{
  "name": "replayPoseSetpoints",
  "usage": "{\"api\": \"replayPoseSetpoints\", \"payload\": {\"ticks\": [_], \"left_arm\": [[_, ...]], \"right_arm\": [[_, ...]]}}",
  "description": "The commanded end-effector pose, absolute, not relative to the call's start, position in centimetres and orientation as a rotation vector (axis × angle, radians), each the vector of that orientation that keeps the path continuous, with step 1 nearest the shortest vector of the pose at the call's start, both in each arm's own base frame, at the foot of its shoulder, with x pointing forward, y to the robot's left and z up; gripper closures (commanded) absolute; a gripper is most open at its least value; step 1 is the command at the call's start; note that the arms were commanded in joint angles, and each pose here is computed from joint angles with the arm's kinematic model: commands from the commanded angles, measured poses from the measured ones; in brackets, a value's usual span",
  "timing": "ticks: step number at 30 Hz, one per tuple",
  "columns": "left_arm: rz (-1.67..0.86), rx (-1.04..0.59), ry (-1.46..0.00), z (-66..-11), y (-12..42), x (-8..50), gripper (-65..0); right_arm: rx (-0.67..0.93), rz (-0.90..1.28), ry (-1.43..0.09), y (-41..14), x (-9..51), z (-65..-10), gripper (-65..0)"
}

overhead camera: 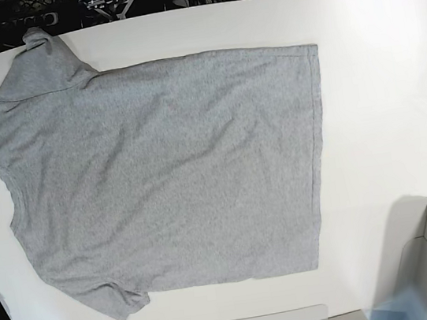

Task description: Fold the T-shirt properly

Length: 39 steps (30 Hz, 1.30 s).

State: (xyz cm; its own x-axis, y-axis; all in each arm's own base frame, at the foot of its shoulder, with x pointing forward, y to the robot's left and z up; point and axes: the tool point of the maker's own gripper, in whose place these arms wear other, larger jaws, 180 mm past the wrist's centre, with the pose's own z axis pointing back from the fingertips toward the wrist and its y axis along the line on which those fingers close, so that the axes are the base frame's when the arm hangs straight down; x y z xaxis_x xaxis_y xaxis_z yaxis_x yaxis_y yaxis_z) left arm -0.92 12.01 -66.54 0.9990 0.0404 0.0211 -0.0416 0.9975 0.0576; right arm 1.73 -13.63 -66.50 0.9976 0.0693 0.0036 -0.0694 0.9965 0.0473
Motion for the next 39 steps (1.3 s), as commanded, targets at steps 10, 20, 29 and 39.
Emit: {"api": "replayPoseSetpoints", "payload": {"ticks": [10, 20, 29, 39], "left_arm": [[0.040, 0.059, -0.010, -66.5, 11.9, -1.3, 0.0], [0.044, 0.059, -0.011, -66.5, 11.9, -2.2, 0.0], [0.018, 0.094, -0.319, -64.9, 13.8, -3.0, 0.0], [-0.048, 0.105, -0.808, -58.1, 14.7, -3.4, -0.1]], "right_arm": [[0.054, 0.073, 0.007, -13.7, 0.8, -66.5, 0.0], [0.021, 0.059, 0.015, -15.9, 0.1, -66.4, 0.0], [-0.001, 0.060, -0.204, -17.9, -1.7, -65.6, 0.0], [-0.024, 0.090, -0.637, -20.6, -2.8, -60.4, 0.0]]}}
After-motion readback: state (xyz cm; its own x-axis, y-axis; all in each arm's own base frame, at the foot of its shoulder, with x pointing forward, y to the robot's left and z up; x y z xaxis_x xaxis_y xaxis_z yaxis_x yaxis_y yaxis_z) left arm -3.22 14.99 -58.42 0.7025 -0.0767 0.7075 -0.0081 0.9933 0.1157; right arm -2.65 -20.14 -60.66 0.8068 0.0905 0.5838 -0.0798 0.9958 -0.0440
